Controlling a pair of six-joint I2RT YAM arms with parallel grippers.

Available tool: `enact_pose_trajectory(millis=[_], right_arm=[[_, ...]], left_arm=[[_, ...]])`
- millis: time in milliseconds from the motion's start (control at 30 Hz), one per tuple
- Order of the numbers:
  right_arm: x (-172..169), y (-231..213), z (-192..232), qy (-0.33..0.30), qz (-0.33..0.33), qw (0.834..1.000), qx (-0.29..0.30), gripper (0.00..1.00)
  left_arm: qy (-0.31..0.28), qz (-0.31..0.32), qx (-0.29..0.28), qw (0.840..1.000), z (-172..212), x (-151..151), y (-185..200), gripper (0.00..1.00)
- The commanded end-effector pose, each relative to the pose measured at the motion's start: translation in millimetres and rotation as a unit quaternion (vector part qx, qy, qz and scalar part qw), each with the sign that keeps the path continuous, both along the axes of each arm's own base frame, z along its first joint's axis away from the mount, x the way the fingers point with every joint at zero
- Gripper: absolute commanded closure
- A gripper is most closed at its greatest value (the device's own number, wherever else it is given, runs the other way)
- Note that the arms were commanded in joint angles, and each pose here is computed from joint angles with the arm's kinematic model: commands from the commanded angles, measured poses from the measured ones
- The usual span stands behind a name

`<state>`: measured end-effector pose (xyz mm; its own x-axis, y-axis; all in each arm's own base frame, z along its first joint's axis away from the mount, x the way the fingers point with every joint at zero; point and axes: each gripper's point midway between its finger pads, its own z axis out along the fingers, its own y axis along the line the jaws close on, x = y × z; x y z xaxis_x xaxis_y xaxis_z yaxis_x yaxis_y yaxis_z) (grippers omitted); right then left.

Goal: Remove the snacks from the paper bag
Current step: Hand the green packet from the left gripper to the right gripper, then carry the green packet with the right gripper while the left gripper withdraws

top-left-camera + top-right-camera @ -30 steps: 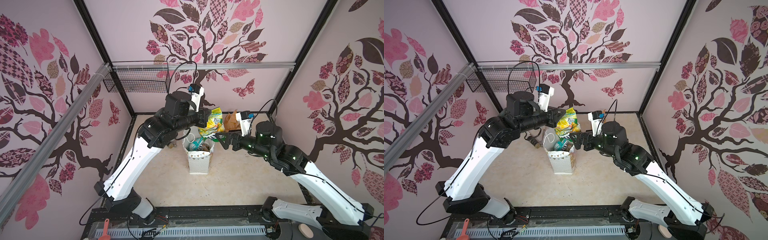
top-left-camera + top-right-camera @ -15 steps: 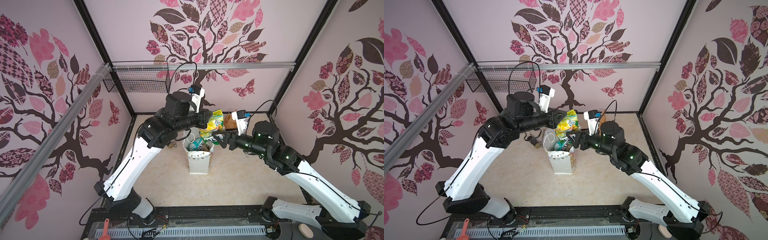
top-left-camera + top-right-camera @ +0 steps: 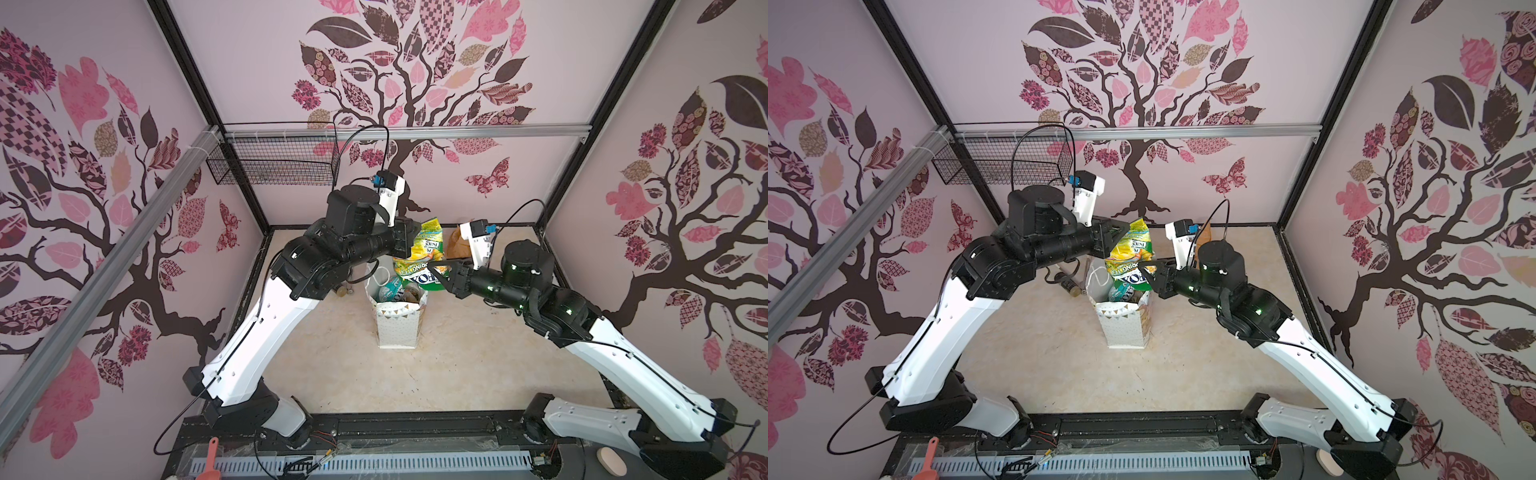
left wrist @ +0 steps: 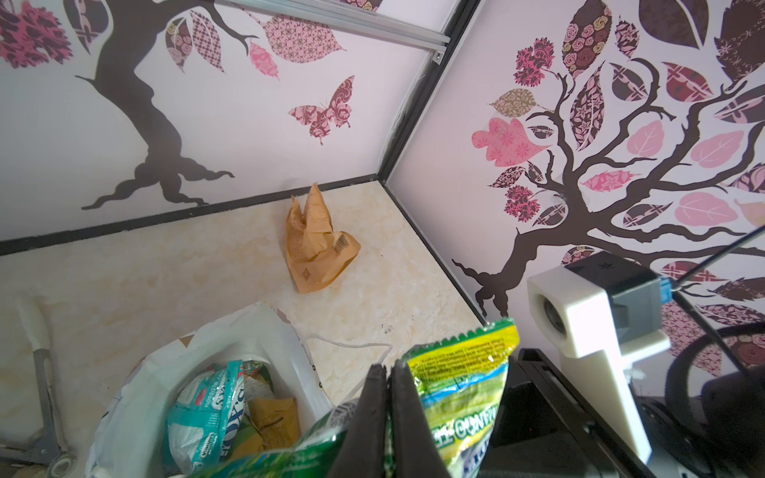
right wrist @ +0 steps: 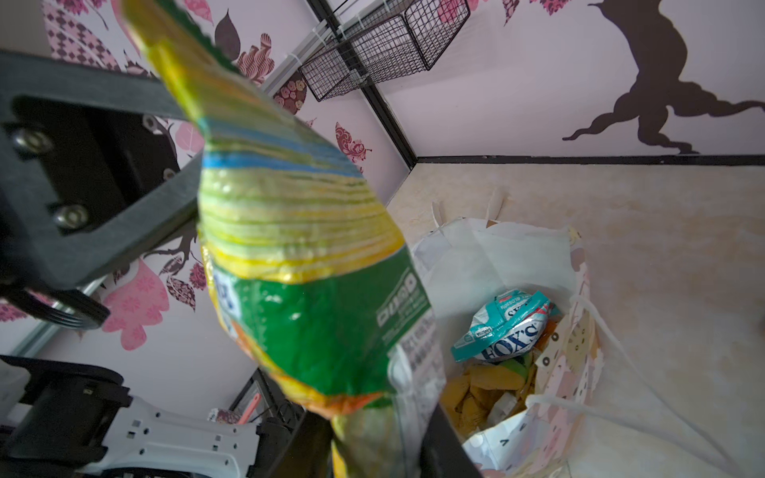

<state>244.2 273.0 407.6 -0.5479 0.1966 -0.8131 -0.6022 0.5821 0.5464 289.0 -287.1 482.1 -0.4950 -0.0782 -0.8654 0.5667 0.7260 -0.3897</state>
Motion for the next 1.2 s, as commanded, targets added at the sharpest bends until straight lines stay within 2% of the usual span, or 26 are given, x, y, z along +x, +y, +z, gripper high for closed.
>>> enact_pose_trajectory(millis=[0, 100, 300, 433, 500, 667, 967, 1167], right_arm=[[1, 4, 16, -0.017, 0.007, 1.000, 0.015, 0.80], [2, 3, 15, -0.018, 0.006, 1.000, 0.015, 0.89], [5, 5, 22, -0.016, 0.016, 0.999, 0.030, 1.00], [12, 5, 27, -0.015, 0.016, 0.999, 0.036, 1.00], [17, 2, 31, -0.015, 0.011, 0.999, 0.040, 1.00], [34, -10, 37, -0.008, 0.001, 0.999, 0.050, 1.00], [91, -58, 37, 0.018, -0.031, 0.997, 0.064, 1.00], [138, -114, 9, 0.065, -0.078, 0.992, 0.069, 1.00]], left_arm=[[-0.045, -0.001, -0.016, 0.999, 21, -5, 5, 0.77], [-0.067, 0.004, -0.016, 0.998, 21, -7, 12, 0.59], [-0.106, 0.011, -0.018, 0.994, 20, -15, 25, 0.43], [-0.135, 0.011, -0.011, 0.991, 27, -22, 34, 0.28], [-0.155, -0.002, -0.004, 0.988, 28, -29, 36, 0.19], [-0.192, -0.036, 0.024, 0.980, 17, -46, 40, 0.04], [-0.211, -0.097, 0.068, 0.970, -14, -74, 46, 0.02], [-0.212, -0.127, 0.103, 0.964, -35, -87, 50, 0.02]])
